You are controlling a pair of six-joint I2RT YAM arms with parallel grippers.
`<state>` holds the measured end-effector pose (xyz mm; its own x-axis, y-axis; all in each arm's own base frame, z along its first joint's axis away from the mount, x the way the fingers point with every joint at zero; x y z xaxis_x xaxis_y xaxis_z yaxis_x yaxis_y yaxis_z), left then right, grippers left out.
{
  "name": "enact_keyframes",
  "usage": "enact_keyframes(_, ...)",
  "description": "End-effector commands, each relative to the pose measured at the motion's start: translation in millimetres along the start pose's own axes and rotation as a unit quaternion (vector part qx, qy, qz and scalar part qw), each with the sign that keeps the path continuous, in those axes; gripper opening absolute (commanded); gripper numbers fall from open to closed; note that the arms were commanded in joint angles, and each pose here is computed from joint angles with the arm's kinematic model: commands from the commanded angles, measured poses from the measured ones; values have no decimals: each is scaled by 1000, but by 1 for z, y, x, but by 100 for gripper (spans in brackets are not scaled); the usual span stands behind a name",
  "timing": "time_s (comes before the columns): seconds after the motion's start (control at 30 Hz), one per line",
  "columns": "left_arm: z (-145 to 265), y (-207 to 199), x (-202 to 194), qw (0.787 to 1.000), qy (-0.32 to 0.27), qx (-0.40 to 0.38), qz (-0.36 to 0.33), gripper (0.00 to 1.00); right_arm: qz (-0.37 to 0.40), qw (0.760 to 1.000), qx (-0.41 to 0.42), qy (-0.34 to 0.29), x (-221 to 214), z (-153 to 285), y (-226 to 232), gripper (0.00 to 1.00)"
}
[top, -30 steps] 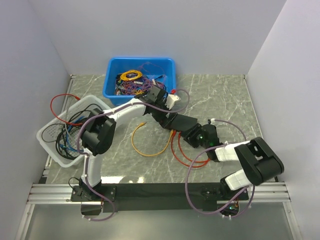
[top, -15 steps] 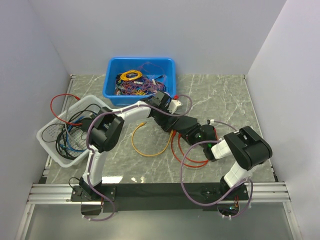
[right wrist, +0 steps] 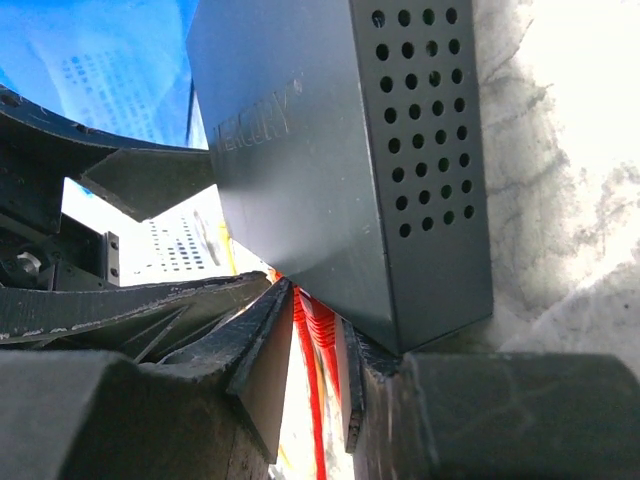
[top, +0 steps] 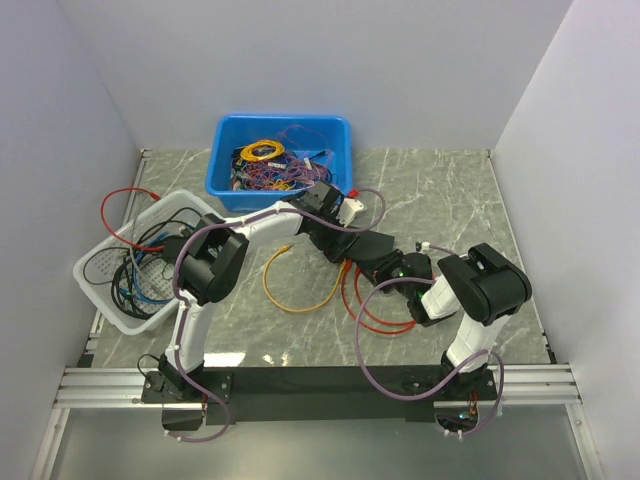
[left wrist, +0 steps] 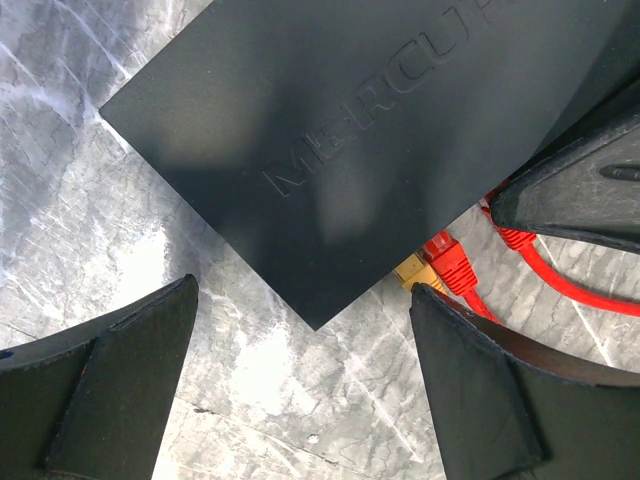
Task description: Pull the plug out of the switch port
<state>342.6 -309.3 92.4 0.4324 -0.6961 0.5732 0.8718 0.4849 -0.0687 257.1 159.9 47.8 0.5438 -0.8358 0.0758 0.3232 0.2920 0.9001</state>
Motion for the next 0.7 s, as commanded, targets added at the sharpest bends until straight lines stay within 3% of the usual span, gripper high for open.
enact_keyframes(0.0, -2, 0, 14, 1000, -20, -3, -5, 93, -4, 999, -40, -7, 1, 1, -21, 30)
enact_keyframes(0.27, -4, 1, 12, 1000, -15, -3, -6, 93, 0, 999, -46, -18, 4, 1, -23, 29)
enact_keyframes(0.37, -4, 0, 13, 1000, -14, -4, -8, 93, 3, 999, -45, -26, 8, -1, -22, 11)
enact_keyframes(0.4, -4, 0, 13, 1000, -14, -3, -8, 93, 4, 999, -48, -24, 7, -2, -23, 0)
enact_keyframes(0.67, -10, -6, 20, 999, -14, -3, -38, 99, 45, 998, -43, 24, -1, 3, -24, 0)
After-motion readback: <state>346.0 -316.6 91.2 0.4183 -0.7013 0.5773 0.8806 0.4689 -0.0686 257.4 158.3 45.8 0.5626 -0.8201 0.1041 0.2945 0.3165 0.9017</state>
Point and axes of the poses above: each gripper's point midway between its finger pads, its own z axis back along the fingers, its own y axis along the line the jaws close on, x = y × z, the point moved 7 cm from there along z, back along the fingers, and after that the axes turned 5 degrees about -z, right-handed, at the moved point
